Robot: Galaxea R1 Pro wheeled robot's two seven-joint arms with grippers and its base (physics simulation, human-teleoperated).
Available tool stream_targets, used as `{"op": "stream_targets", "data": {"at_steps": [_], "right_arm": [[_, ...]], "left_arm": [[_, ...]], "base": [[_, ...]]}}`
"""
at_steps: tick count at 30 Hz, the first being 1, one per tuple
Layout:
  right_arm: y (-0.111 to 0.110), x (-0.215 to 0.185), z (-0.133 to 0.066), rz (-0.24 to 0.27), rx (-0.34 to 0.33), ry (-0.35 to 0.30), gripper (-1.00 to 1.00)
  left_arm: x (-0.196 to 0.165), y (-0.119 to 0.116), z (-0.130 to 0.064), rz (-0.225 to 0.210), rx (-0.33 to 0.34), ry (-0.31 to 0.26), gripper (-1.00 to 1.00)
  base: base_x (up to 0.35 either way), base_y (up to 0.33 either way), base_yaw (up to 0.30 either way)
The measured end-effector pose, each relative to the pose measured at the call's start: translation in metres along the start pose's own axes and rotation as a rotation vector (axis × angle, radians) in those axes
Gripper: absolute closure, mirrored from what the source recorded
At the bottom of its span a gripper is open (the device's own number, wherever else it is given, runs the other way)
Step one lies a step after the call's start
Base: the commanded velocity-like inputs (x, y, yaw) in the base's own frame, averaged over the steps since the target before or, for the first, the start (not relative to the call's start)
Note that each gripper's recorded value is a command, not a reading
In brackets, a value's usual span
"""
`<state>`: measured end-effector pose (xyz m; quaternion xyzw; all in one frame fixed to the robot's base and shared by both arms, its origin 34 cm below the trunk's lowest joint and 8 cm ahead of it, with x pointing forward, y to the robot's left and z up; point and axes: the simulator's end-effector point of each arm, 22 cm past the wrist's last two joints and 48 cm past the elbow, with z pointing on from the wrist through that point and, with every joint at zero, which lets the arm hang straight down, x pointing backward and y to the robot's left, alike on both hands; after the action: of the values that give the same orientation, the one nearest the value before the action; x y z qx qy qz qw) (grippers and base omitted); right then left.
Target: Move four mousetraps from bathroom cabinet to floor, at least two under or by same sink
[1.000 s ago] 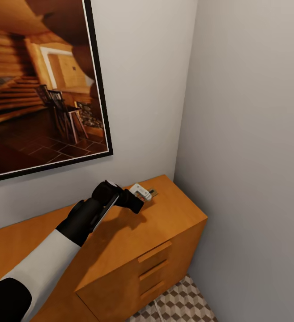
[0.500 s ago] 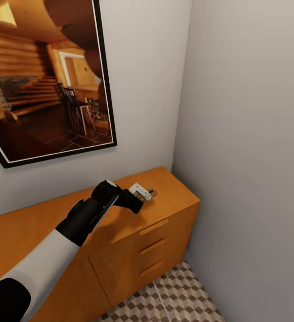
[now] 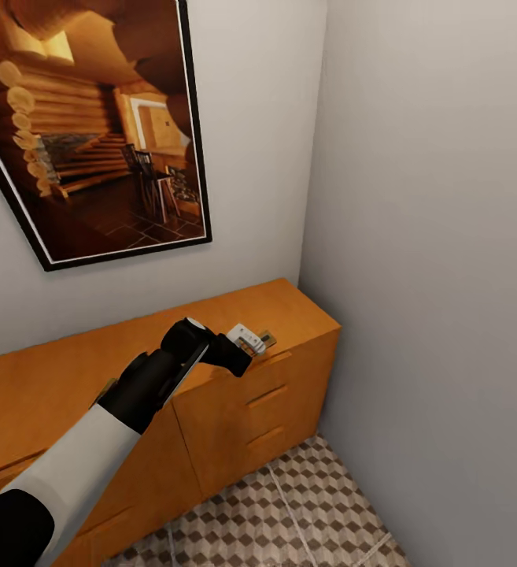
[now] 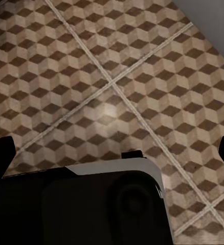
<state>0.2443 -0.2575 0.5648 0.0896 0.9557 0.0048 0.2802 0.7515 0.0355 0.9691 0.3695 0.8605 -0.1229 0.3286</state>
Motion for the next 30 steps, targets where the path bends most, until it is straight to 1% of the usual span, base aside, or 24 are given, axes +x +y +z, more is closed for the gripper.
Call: {"op": "stream_targets", "data": {"at_steps": [11, 22, 26, 28, 30], "right_arm": [[0.000, 0.000, 0.000, 0.000, 0.000, 0.000, -1.00], [0.000, 0.000, 0.000, 0.000, 0.000, 0.000, -1.00], [0.000, 0.000, 0.000, 0.000, 0.000, 0.001, -1.00], [0.000, 0.000, 0.000, 0.000, 0.000, 0.000, -1.00], [0.000, 0.000, 0.000, 0.000, 0.000, 0.000, -1.00]], "left_arm": [[0.006, 0.003, 0.002, -0.005, -0.003, 0.013, 1.00], [0.021, 0.007, 0.010, -0.025, 0.000, 0.051, 1.00], [0.031, 0.007, 0.016, -0.036, 0.004, 0.078, 1.00], [0.041, 0.004, 0.022, -0.038, 0.010, 0.106, 1.00], [0.060, -0.004, 0.033, -0.020, 0.022, 0.162, 1.00]], "base": [[-0.335, 0.000, 0.000], [-0.335, 0.000, 0.000], [-0.321, 0.000, 0.000], [-0.224, 0.000, 0.000], [-0.114, 0.000, 0.000]]}}
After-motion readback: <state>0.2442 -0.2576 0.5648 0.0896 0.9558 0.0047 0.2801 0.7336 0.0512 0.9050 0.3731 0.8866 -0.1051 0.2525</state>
